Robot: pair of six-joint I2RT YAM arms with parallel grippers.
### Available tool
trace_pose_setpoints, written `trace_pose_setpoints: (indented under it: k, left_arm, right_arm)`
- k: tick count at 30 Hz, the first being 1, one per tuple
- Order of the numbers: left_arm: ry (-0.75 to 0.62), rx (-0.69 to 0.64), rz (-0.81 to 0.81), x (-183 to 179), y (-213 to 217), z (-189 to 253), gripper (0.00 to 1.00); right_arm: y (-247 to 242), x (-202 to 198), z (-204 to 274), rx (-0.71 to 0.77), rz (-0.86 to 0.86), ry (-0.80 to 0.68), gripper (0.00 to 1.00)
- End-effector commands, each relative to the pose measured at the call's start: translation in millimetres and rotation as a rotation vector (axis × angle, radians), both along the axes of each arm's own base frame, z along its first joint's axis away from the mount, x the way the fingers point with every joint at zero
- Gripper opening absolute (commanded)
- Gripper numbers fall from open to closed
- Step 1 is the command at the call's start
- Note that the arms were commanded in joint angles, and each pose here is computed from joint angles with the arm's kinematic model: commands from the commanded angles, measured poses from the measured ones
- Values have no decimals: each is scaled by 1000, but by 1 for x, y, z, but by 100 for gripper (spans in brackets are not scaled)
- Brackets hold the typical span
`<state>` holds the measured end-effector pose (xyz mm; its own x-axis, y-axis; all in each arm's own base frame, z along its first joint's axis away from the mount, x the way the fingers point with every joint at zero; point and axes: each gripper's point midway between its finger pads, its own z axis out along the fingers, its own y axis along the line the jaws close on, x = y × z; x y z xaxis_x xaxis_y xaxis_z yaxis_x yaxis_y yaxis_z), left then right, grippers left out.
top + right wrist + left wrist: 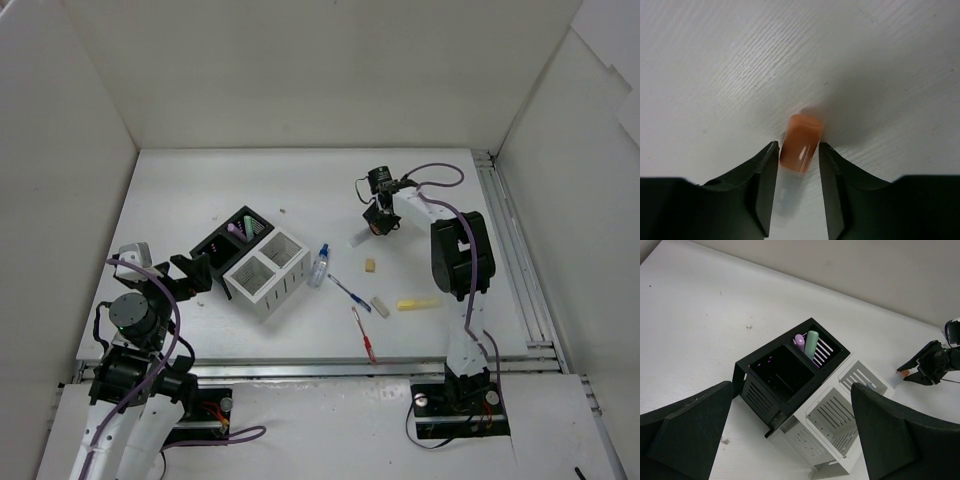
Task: Sort the stationery into containers
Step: Pick up the pen from the center of the board, then place the pen in the storage box.
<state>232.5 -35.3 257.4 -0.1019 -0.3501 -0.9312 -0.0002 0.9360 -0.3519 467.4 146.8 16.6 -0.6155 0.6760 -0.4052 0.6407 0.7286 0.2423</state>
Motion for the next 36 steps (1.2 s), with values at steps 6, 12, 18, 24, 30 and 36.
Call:
trace_pose_setpoints:
  k: [6, 12, 18, 24, 30, 36]
  left_arm:
    - [-36, -17, 4, 2, 0, 9, 100]
    - [-37, -22, 2, 3, -1, 9, 100]
    - [-27, -40, -17, 4, -6, 9, 100]
    - [1, -54, -27, 6, -9, 5, 100]
    - [9, -77, -10, 6, -8, 4, 100]
    - [10, -99, 21, 2, -3, 3, 100]
  right_arm:
    - [-31, 9, 18, -114, -15, -25, 10]
    - [-19, 30, 107, -333, 149, -246, 3]
    - [71, 47, 234, -342, 435, -698, 0]
    - [187, 14, 326, -302, 739, -1136, 0]
    - [279, -21, 347, -242, 980, -1365, 0]
    - [337, -39, 328, -142, 1112, -1421, 0]
